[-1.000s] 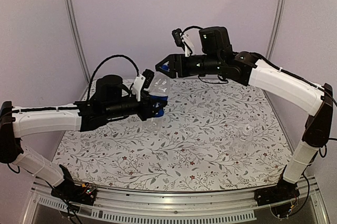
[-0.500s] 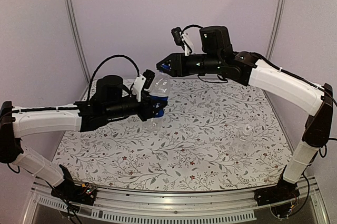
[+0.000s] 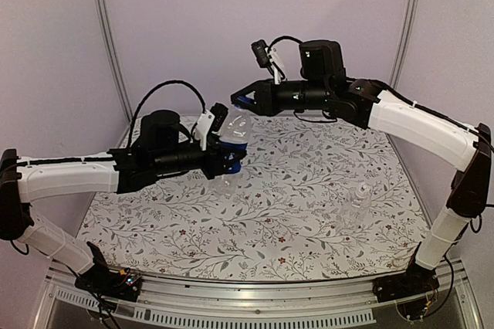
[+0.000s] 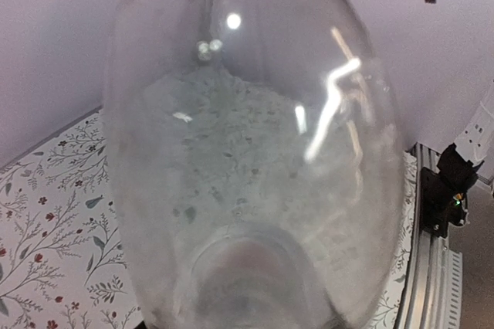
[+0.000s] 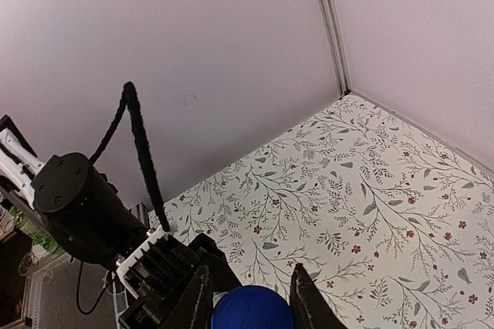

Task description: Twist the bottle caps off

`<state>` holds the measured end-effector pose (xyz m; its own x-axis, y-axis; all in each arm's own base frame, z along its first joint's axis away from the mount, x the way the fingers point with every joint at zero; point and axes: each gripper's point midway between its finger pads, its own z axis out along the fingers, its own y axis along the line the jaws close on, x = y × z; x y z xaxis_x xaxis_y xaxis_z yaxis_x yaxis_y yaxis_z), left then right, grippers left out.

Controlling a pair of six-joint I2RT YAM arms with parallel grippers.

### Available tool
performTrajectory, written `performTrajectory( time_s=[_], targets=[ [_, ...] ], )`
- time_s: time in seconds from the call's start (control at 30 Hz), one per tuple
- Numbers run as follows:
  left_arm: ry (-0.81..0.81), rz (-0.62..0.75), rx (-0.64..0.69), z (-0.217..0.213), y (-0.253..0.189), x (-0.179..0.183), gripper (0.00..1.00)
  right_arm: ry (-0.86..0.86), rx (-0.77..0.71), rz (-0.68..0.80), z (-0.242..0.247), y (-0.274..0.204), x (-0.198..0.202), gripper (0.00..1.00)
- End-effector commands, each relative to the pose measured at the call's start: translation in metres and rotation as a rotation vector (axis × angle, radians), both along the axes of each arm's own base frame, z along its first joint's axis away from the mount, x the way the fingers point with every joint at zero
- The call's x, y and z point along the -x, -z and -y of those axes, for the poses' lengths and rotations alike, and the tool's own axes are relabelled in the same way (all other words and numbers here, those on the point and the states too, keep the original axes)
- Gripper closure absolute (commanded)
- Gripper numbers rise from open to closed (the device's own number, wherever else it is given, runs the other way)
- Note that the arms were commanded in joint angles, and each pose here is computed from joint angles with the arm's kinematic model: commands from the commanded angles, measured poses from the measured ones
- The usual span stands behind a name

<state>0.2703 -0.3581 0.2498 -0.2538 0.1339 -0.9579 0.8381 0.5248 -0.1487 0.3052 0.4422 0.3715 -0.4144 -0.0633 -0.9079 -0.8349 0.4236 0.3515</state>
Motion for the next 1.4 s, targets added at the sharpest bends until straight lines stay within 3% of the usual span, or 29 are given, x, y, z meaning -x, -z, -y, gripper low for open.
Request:
performTrajectory(
  time_s=[0.0,0.13,0.27,0.4,0.57,0.7,0.83,0.9,1.1,1.37],
  targets=[
    [0.201,0.085,0.102,0.013,-0.039,0.036,0.65,-0.268,-0.028,0.151,0.007,-0.019,0.038,1.00],
    [0.393,0.077,0.156,0.020,-0.048,0.067,0.64,-0.511,-0.033,0.245,0.017,-0.017,0.073,0.94],
    [0.491,0.044,0.194,0.023,-0.050,0.080,0.64,-0.567,-0.017,0.296,0.021,-0.014,0.077,0.94],
    [0.489,0.037,0.201,0.022,-0.051,0.079,0.64,-0.554,-0.008,0.279,0.021,-0.010,0.069,0.92],
    [0.412,0.047,0.184,0.020,-0.050,0.067,0.65,-0.496,0.006,0.259,0.020,-0.010,0.059,0.80],
    [0.344,0.049,0.162,0.018,-0.046,0.055,0.65,-0.417,0.021,0.236,0.021,-0.011,0.047,0.58],
    [0.286,0.046,0.140,0.016,-0.041,0.045,0.65,-0.384,0.017,0.218,0.024,-0.015,0.045,0.28],
    [0.263,0.043,0.131,0.016,-0.039,0.040,0.65,-0.366,0.015,0.219,0.026,-0.017,0.044,0.18],
    [0.188,0.041,0.100,0.013,-0.033,0.028,0.65,-0.325,-0.022,0.195,0.028,-0.029,0.041,0.04],
    [0.104,0.025,0.066,0.011,-0.026,0.016,0.64,0.018,-0.080,0.080,0.044,-0.047,-0.006,0.05]
  ],
)
